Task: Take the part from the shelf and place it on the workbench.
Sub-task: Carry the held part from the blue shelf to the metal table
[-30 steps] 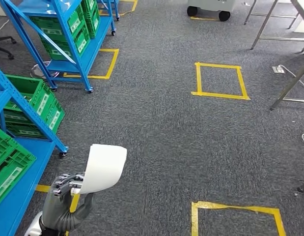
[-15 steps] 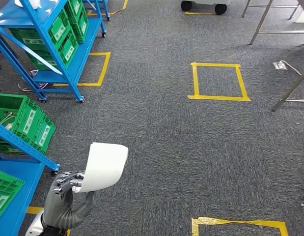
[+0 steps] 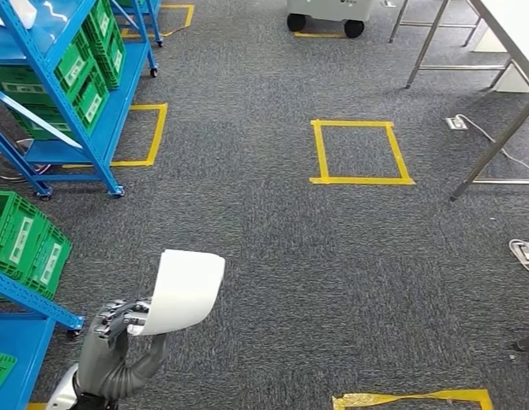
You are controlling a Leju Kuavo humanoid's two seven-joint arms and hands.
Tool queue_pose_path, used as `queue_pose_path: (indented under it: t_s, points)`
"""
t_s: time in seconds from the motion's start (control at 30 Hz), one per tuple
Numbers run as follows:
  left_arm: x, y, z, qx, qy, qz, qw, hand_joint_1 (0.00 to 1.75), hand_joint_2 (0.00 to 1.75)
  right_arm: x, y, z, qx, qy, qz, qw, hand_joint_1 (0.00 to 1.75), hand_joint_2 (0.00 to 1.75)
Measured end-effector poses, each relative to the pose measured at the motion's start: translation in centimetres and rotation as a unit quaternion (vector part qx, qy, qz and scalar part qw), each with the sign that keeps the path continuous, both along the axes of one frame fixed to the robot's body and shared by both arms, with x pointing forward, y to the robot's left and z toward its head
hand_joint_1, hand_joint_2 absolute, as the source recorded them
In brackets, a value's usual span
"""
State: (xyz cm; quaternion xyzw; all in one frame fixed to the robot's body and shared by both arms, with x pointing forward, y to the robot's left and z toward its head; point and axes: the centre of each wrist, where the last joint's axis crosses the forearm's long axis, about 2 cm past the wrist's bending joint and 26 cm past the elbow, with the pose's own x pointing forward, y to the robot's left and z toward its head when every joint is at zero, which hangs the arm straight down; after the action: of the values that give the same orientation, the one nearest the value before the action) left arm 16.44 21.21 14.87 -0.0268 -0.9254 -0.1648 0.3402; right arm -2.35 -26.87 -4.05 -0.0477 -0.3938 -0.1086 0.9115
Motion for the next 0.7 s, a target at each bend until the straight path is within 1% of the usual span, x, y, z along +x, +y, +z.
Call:
queue_pose_path:
  t_s: [0.27,0.7]
  points:
    - [0.0,-0.2,-0.5,0.005,0.011,-0.013,1.0,1.75,1.75,-0.1,0.0,0.9,-0.006,-0.005,0.003,1.0,0.0,1.75]
    - [-0.2,-0.1,-1.2,-0.013,0.038,-0.016,0.999,1.75,1.75,-0.4,0.2,2.2,-0.015,-0.013,-0.003,1.0,0.0,1.75]
